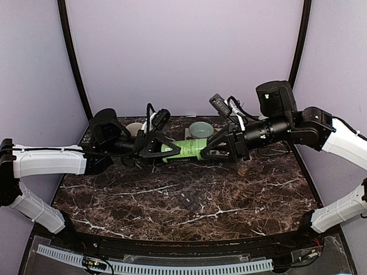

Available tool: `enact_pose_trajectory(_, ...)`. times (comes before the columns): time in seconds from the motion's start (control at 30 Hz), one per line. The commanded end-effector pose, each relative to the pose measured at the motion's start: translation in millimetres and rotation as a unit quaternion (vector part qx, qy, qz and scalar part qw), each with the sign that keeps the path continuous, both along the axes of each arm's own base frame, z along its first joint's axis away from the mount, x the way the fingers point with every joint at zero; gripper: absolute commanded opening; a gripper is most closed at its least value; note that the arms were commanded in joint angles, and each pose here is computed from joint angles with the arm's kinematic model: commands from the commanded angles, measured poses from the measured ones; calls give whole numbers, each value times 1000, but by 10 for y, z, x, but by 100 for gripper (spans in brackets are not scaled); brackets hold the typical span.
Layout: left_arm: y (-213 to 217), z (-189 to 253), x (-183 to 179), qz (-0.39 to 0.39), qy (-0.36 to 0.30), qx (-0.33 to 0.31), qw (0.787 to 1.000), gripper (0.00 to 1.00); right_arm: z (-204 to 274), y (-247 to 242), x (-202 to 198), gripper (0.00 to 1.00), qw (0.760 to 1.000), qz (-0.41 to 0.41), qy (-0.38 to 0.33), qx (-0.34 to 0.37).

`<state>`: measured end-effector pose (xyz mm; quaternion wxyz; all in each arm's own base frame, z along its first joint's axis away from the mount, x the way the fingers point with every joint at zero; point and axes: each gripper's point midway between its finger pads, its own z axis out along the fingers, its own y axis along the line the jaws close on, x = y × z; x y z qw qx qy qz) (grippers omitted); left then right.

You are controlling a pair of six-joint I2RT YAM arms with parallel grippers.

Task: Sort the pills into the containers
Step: Unscrew the lid of the pill bottle.

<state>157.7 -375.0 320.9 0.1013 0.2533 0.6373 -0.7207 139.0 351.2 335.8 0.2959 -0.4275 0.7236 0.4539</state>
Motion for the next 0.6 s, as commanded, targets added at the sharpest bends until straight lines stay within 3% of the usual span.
enact_pose_trajectory(0.0,96,509,-125,-14,-31,-52,998,0,-91,-86,97,0,995,-13,-96,-38)
enact_pose_trajectory(0.2,85,518,-156,-32,-25,-50,998,0,-157,-65,155,0,990,-16,-129,-52)
enact_pose_trajectory(0.3,70,511,-157,-39,-23,-49,998,0,-155,-37,160,6,990,-14,-129,-48)
enact_pose_trajectory(0.37,59,509,-152,-42,-24,-49,998,0,-160,-24,168,17,991,-14,-127,-50)
enact_pose_trajectory(0.5,41,477,-122,-37,-29,-46,998,0,-95,-24,180,51,992,-25,-118,-42)
enact_pose_trajectory(0.57,31,445,-88,-25,-35,-42,998,0,-1,-35,179,63,992,-35,-115,-26)
